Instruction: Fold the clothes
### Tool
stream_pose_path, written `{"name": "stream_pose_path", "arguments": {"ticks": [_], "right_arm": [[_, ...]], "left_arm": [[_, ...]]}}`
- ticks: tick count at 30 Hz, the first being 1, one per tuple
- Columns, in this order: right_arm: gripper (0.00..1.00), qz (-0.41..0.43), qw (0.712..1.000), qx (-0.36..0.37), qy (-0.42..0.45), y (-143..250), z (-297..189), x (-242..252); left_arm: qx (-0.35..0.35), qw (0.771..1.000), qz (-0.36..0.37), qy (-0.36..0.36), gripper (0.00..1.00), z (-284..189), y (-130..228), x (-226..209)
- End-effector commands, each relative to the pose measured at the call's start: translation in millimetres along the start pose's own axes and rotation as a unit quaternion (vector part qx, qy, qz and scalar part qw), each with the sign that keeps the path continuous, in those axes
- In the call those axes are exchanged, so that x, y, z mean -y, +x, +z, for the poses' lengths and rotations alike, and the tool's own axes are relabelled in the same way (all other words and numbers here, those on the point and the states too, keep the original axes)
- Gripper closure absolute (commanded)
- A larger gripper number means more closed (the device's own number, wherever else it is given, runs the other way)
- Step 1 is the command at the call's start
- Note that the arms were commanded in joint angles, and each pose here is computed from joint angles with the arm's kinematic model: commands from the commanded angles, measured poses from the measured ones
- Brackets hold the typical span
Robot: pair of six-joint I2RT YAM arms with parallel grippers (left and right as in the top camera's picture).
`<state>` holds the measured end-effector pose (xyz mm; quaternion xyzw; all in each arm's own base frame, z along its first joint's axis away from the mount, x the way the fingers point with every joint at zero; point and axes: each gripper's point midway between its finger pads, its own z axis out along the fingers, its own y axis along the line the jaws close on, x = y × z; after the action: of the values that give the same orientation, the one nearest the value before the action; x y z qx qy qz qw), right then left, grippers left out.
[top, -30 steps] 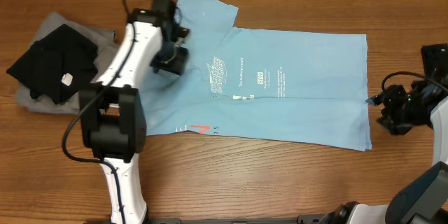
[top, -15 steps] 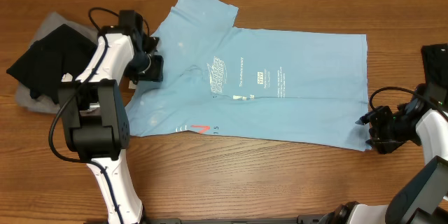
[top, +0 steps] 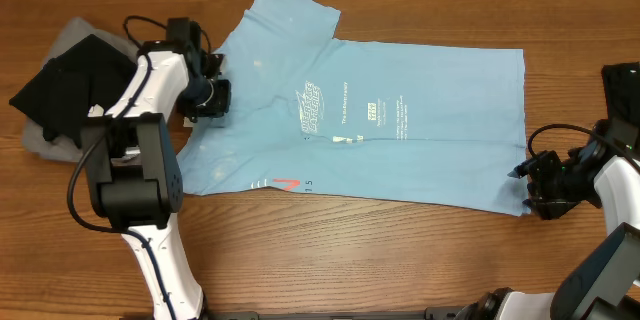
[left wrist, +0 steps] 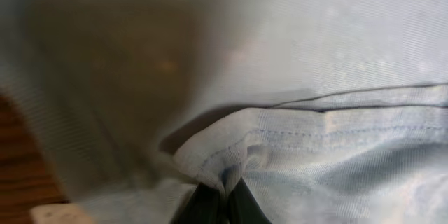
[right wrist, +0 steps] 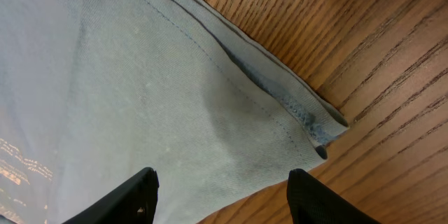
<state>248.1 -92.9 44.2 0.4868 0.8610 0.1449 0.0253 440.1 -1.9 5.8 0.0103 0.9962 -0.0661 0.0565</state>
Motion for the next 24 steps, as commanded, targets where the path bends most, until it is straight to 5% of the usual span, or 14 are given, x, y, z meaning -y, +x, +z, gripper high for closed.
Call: {"name": "stream_pose_path", "arguments": {"ticks": [1, 6, 10, 11, 17, 24], "right_arm": [[0.36, 0.000, 1.000, 0.008, 0.002, 0, -2, 0], [0.35, 0.021, 0.999, 0.019, 0.034, -1, 0, 13], [0.30, 0.028, 0.999, 0.016, 0.036, 1, 2, 16], [0.30, 0.029, 0.999, 0.013, 0.037, 2, 3, 16], [0.30, 0.036, 0.998, -0.011, 0.050, 17, 15, 28], [0.50, 0.060, 0.997, 0.007, 0.050, 14, 29, 36]], "left_arm": [[0.015, 0.999, -0.045, -0.012, 0.93, -8, -7, -20], [0.020, 0.998, -0.057, -0.007, 0.87, -9, -9, -25], [0.024, 0.998, -0.055, 0.020, 0.49, -10, -11, -16], [0.025, 0.998, -0.054, 0.030, 0.46, -10, -12, -12], [0.030, 0.995, -0.051, 0.078, 0.46, -24, -19, 5], [0.025, 0.996, -0.020, 0.079, 0.43, -78, -29, 13]]}}
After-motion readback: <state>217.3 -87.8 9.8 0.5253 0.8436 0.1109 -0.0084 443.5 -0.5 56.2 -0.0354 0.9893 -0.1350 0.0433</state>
